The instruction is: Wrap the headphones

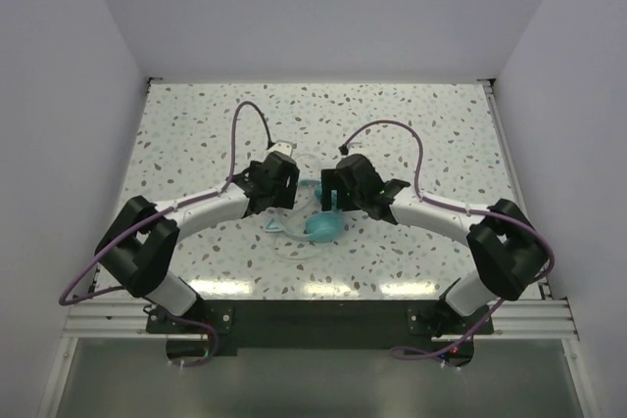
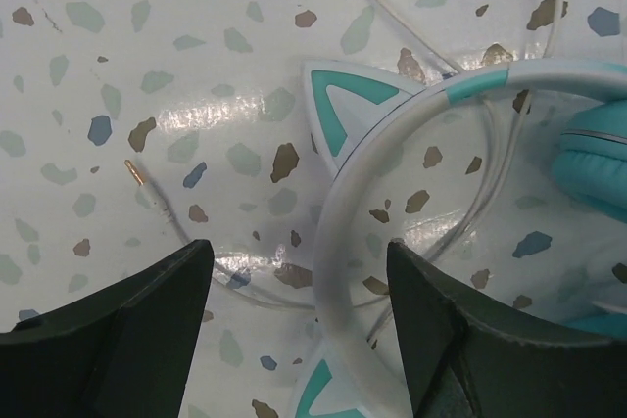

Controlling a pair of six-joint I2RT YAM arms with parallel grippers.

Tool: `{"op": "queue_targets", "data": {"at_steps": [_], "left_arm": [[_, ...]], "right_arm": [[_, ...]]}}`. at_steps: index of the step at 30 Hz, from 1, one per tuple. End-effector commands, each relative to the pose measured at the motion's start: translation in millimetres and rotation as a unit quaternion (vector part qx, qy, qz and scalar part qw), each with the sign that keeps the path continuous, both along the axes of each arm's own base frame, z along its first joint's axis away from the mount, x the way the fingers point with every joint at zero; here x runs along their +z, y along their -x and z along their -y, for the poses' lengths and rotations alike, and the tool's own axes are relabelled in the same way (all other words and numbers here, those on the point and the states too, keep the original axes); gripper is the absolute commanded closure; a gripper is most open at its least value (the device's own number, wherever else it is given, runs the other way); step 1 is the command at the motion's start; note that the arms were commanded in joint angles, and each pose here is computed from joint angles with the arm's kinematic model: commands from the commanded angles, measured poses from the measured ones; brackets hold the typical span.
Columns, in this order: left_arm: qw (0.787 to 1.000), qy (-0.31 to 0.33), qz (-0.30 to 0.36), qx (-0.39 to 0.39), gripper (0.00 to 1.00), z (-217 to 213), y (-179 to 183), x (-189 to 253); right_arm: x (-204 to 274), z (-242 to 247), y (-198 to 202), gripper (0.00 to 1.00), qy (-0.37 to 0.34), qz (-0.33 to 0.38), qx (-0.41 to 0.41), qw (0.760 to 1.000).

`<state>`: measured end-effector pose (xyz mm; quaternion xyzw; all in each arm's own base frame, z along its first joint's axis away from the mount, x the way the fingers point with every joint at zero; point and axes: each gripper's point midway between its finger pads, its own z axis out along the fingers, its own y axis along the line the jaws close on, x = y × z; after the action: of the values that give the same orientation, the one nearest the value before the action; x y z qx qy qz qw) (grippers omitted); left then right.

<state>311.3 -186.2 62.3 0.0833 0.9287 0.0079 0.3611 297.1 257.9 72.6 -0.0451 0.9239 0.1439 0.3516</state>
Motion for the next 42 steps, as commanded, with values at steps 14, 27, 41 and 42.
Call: {"op": "queue_targets", "data": {"at_steps": [14,27,41,42], "left_arm": [[0.994,0.033,-0.076,-0.074,0.52,22.6,-3.3,-57.6],[0.998,0.054,0.044,0.005,1.00,10.0,-26.3,44.8],[0.978,0.109,0.172,0.044,1.00,-16.4,-21.5,201.3],[0.976,0.115,0.177,0.050,1.00,-18.3,-20.5,211.0]], "right_arm": [[40.3,10.4,17.9,0.10,-0.025,0.045,0.047,0.998],[104.2,27.3,15.8,0.07,-0.039,0.111,0.039,0.992],[209.1,87.7,21.6,0.02,-0.086,0.254,-0.055,0.962],[220.8,90.0,22.3,0.02,-0.096,0.275,-0.055,0.955]]}}
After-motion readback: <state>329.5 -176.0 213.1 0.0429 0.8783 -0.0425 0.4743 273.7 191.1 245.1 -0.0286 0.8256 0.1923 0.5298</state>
